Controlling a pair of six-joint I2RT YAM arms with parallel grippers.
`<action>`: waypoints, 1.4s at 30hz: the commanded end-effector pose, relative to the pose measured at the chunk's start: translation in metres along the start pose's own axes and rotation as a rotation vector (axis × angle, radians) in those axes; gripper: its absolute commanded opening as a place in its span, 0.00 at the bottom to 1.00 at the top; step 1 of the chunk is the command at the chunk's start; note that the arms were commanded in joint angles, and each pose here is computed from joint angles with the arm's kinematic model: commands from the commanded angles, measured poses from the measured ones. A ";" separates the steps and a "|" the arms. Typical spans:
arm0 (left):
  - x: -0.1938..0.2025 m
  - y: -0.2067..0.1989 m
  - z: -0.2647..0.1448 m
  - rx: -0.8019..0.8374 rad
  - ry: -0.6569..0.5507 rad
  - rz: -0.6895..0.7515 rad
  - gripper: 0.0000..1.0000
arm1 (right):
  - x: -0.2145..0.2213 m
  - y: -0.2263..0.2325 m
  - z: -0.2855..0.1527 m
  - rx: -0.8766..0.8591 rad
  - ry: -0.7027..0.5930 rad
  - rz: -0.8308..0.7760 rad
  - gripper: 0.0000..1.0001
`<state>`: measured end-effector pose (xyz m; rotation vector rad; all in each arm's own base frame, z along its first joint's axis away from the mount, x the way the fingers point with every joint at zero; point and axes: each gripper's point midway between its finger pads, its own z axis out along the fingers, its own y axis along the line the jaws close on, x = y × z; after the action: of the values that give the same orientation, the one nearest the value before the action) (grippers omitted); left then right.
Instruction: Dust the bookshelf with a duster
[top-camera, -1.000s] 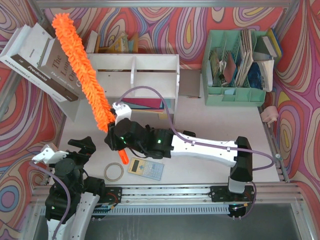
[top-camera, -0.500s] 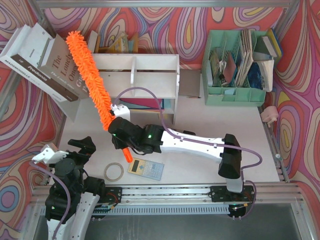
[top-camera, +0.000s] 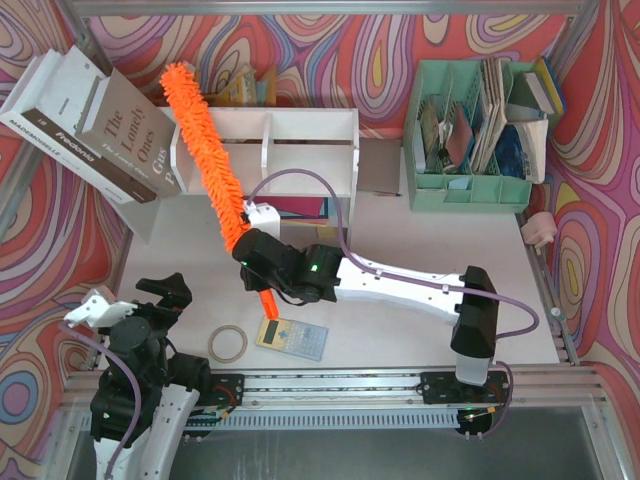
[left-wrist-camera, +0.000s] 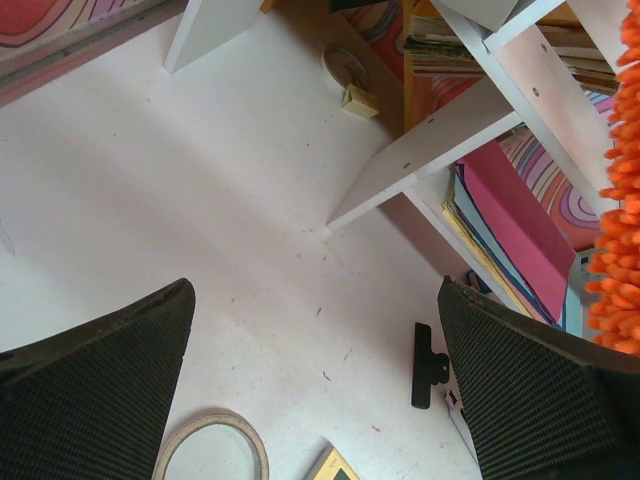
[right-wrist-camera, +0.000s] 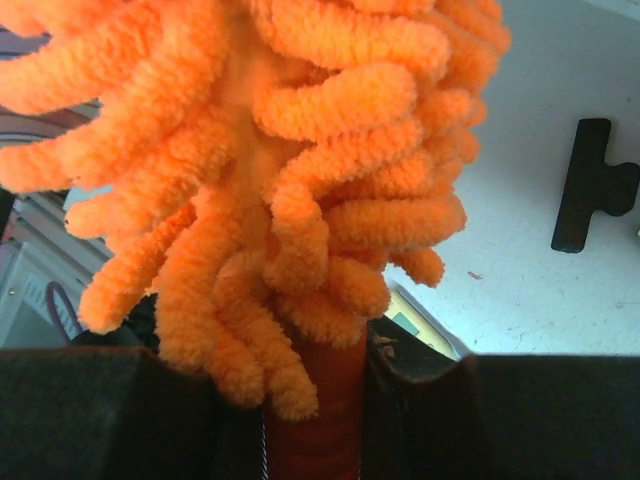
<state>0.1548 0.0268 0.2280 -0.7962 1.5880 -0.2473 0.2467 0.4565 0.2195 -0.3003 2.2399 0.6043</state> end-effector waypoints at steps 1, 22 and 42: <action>0.001 0.000 0.001 0.009 -0.005 0.008 0.99 | -0.035 -0.003 -0.025 0.003 -0.114 0.081 0.00; 0.000 0.001 0.000 0.006 -0.008 0.007 0.99 | -0.021 0.028 -0.011 -0.073 -0.037 0.056 0.00; 0.001 0.001 0.000 0.007 -0.005 0.007 0.99 | -0.038 -0.033 -0.058 0.100 -0.185 0.244 0.00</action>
<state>0.1548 0.0269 0.2279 -0.7959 1.5881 -0.2470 0.2355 0.4100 0.2485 -0.0435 2.2151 0.6193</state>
